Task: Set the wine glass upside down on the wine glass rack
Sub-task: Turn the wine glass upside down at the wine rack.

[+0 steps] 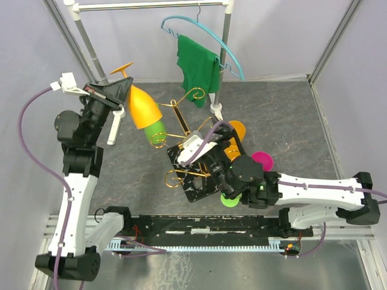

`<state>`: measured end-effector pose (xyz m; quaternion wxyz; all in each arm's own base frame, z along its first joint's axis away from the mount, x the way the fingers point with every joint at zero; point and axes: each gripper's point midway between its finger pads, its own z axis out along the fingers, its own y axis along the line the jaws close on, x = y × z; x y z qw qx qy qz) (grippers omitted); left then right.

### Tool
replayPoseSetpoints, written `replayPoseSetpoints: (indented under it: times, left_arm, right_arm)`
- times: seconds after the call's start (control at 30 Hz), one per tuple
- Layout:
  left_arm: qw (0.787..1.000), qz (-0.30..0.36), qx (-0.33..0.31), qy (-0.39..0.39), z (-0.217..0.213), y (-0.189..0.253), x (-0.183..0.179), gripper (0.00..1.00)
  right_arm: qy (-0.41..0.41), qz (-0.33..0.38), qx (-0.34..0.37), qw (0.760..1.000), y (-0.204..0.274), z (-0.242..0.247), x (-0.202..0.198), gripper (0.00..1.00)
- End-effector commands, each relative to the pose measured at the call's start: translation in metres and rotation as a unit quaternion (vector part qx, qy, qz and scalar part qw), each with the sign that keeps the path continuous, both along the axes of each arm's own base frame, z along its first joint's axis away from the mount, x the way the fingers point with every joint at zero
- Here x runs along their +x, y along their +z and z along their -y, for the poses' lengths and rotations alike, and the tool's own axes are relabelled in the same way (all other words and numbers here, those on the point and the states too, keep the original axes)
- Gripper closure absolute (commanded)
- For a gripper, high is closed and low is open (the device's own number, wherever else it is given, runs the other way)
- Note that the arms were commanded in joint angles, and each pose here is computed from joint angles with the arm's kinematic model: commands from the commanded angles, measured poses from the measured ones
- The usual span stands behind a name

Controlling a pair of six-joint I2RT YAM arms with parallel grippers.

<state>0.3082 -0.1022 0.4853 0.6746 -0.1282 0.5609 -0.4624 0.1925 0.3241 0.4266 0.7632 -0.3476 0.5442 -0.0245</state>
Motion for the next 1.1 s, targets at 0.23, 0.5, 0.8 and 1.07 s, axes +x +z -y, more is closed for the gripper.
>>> replayPoseSetpoints:
  times: [0.23,0.5,0.8,1.07]
  left_arm:
    - [0.964,0.079,0.242,-0.081,0.029,-0.002,-0.08,0.97]
    - [0.954,0.06,0.276,-0.098,0.03,-0.05,-0.097,0.97]
    - [0.948,0.044,0.293,-0.118,0.032,-0.106,-0.111,0.97]
    - [0.946,0.024,0.291,-0.138,0.035,-0.137,-0.121,0.97]
  right_arm:
    - [-0.12,-0.057,0.022,0.991,-0.011,0.073,0.007,0.07]
    - [-0.118,-0.06,0.026,0.991,-0.011,0.08,0.006,0.06]
    - [-0.121,-0.056,0.022,0.991,-0.011,0.084,0.006,0.04]
    - [-0.123,-0.053,0.026,0.991,-0.01,0.084,0.01,0.03]
